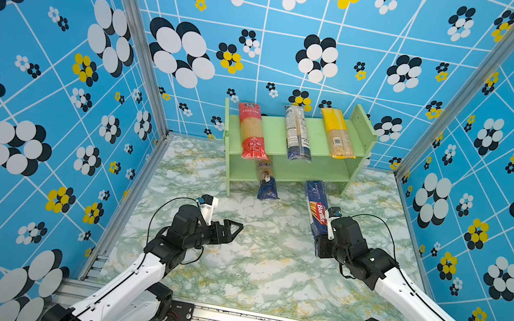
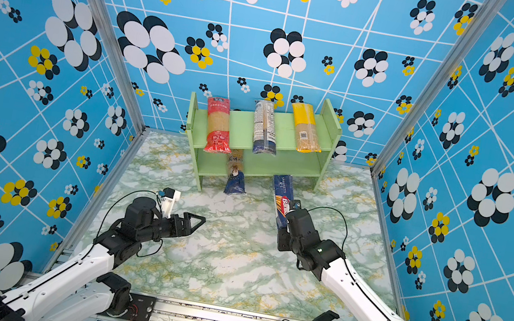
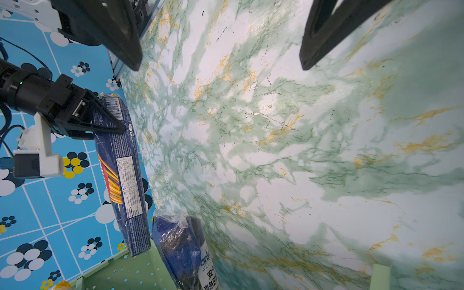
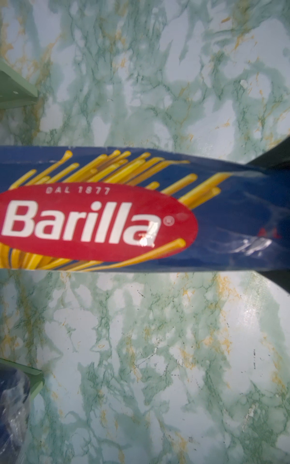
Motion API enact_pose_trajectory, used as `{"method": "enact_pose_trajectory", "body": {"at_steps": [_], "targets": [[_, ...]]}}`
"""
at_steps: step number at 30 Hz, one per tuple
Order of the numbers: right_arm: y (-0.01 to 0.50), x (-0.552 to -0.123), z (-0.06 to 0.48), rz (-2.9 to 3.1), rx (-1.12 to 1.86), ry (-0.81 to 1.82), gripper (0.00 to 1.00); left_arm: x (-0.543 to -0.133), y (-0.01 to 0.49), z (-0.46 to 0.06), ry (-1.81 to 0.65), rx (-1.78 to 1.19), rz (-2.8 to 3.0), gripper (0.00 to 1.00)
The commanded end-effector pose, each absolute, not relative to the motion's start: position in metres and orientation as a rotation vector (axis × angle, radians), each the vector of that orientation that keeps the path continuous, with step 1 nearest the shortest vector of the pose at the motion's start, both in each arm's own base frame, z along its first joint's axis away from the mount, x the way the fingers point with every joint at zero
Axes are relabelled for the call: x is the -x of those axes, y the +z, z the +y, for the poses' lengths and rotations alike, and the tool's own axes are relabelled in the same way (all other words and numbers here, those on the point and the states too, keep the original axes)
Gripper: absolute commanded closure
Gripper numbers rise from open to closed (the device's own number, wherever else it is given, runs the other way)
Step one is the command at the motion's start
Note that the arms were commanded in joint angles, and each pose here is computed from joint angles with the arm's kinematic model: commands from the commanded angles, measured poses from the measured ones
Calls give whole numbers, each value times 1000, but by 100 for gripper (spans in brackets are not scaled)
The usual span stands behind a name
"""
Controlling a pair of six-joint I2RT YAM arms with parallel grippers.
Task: Arrange pasta packages on shelves
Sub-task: Pick up the pasta bag from the middle-right of the table.
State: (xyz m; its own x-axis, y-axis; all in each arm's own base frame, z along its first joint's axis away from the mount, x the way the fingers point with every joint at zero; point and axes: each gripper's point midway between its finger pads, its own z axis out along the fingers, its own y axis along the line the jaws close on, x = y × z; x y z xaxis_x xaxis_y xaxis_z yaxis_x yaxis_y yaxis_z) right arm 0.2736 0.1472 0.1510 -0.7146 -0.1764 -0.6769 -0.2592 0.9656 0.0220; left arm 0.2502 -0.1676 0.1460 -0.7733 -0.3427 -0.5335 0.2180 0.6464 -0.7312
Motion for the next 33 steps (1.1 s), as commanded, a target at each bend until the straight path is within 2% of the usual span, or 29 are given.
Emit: {"method": "enact_pose_trajectory", "body": {"at_steps": [1,33], "targets": [[210,-310,159,2178,267,162,100,-250,148,-167,-1087,95,2192,1],[240,-421,165,2066,175,198,100,-252,152,-165,-1060,94,2196,1]]}}
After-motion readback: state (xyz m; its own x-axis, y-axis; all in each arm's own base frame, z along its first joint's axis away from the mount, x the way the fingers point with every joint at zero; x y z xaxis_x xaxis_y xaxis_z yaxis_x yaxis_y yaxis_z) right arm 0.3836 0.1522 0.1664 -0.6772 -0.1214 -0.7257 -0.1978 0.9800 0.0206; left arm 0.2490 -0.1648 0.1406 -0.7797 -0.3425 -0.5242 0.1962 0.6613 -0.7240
